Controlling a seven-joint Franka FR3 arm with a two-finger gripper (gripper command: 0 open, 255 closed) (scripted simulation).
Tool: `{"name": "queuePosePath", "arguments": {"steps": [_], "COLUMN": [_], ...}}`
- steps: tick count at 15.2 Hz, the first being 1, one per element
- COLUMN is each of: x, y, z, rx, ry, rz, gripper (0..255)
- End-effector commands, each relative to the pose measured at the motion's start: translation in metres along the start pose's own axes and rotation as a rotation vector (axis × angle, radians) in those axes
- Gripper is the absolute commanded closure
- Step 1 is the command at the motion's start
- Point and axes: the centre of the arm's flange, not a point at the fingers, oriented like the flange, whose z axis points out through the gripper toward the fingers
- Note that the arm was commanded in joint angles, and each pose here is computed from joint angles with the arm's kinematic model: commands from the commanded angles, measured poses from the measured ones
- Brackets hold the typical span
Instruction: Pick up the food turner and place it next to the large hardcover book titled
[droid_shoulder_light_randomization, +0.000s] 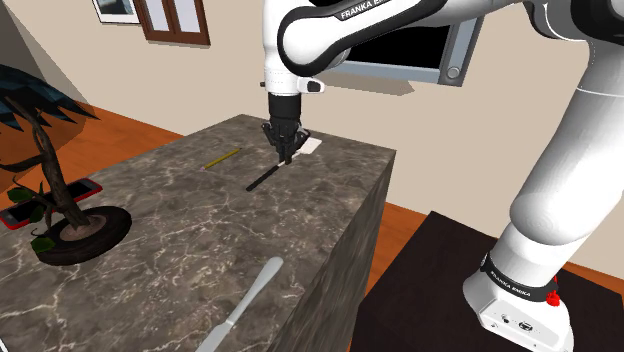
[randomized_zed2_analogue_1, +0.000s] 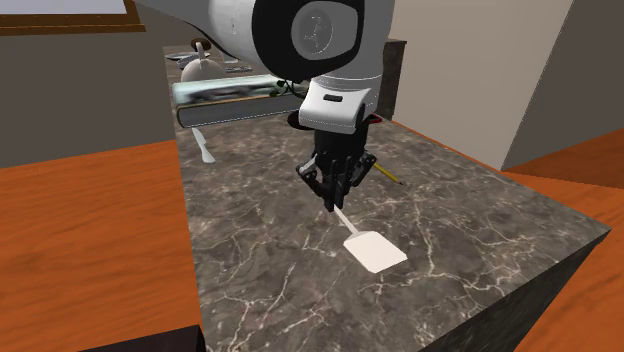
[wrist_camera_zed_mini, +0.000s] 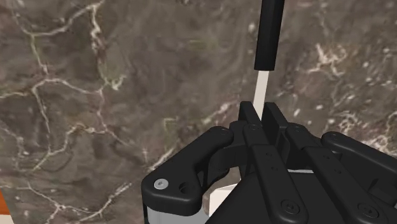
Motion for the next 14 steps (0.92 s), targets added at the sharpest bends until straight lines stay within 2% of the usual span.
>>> {"name": "queuePosePath", "arguments": {"steps": [1,5,14], "x": [0.0,0.0,-0.003], "y": [0.0,0.0,0.0], "z": [0.0,0.0,-0.047], "rx": [0.0,0.0,0.0], "ry": [0.0,0.0,0.0], "rz": [0.0,0.0,0.0], "gripper": [255,255,255]}}
